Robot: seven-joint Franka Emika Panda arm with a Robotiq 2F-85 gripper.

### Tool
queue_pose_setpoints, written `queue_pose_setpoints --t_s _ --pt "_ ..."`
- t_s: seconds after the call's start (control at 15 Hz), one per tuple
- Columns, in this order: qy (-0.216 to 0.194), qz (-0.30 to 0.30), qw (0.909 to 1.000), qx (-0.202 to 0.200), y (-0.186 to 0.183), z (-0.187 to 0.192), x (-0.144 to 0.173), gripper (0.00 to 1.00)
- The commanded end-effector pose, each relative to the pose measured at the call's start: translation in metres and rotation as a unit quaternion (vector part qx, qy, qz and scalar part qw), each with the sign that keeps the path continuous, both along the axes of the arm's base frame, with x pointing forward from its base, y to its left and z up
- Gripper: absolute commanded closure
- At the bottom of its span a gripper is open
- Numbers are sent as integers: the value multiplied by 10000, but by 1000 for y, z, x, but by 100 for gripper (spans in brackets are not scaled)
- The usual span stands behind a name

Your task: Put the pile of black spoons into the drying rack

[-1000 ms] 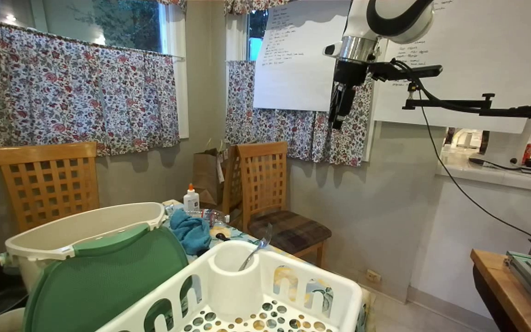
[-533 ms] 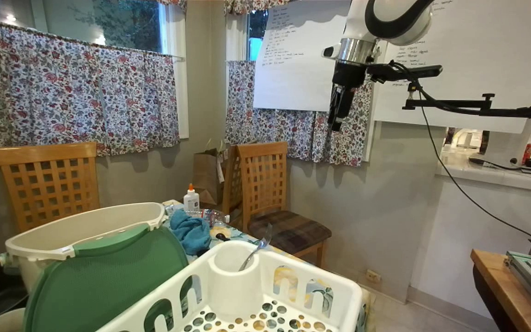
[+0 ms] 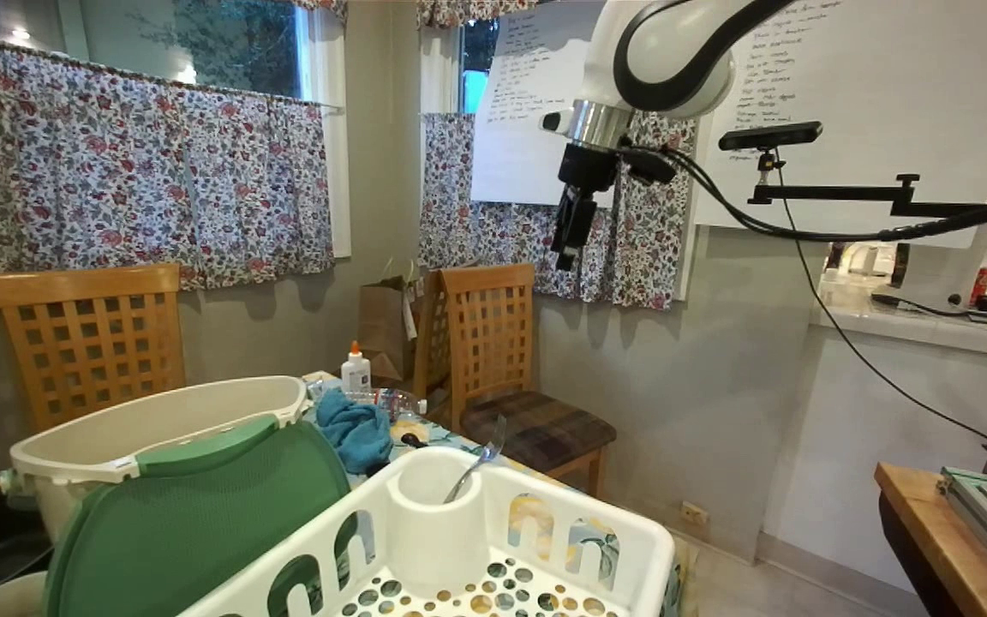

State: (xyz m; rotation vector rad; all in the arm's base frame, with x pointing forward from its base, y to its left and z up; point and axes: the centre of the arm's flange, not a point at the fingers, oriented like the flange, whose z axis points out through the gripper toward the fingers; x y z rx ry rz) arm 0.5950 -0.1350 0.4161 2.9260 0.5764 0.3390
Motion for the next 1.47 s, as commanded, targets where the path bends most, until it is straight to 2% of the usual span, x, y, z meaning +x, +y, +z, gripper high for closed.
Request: queue_pose_setpoints --t_s 0.0,0.6,0.93,1.0,1.4 --pt "-129 173 9995 231 -10 -22 53 0" --pt "99 138 9973 716 -3 -89 107 0" --pt "315 -442 9929 1055 6 -116 131 0" --pt "239 -208 9963 798 7 -112 105 0" --pt "260 -227 9961 813 8 -115 107 0"
